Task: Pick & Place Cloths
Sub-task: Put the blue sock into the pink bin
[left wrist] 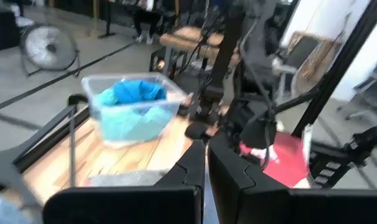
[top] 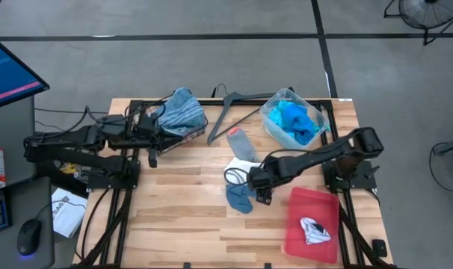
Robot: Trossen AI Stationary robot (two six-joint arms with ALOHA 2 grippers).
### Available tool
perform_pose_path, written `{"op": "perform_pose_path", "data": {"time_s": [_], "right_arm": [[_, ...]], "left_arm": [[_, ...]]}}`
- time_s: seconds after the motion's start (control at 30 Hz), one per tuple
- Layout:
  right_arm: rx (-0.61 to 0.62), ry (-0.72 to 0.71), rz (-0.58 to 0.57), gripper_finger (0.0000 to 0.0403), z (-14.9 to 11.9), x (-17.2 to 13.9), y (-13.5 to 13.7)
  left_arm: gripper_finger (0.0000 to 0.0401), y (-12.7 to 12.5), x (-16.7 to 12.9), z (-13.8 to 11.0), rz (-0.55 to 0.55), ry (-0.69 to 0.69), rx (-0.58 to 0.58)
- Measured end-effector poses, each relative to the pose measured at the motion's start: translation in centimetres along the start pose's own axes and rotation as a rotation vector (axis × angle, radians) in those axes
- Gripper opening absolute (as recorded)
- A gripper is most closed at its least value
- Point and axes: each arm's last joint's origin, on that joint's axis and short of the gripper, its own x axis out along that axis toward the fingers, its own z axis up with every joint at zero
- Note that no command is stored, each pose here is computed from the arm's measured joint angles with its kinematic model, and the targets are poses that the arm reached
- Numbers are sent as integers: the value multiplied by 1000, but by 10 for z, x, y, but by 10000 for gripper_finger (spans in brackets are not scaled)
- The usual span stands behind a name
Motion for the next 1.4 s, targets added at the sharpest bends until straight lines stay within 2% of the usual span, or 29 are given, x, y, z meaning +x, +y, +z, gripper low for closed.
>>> {"op": "perform_pose_path", "data": {"time_s": [0.13, 0.23, 0.33, 0.43, 0.47, 0.67, 0.83, 1.0, 1.07, 1.23, 1.4], "right_arm": [[-8, 22, 17, 299, 3, 17, 5], [-13, 38, 10, 254, 2, 22, 8], [-14, 46, 10, 165, 1, 23, 9], [-11, 46, 10, 44, 1, 23, 8], [-7, 46, 12, 24, 1, 22, 7], [10, -37, 53, 6, 6, -5, -1], [57, -147, 107, 4, 2, -57, -15], [137, -218, 179, 3, -22, -113, -26], [170, -219, 244, 3, -35, -135, -27], [217, -260, 491, 1, -66, -186, -25], [254, -235, 688, 1, -94, -220, -16]], "left_arm": [[1, 2, -1, -4, 33, 33, 6], [1, 2, -1, -4, 41, 33, 7], [1, 2, -1, -4, 50, 32, 7], [1, 3, -1, -4, 63, 29, 8], [1, 3, -1, -4, 64, 30, 8], [1, 3, -1, -4, 64, 30, 8], [2, 3, 0, -6, 64, 35, 15], [2, 8, 5, -31, 80, 98, 12], [2, 11, 7, -42, 82, 101, -10], [2, 17, 9, -67, 79, 80, -50], [2, 21, 8, -84, 67, 34, -77]]}}
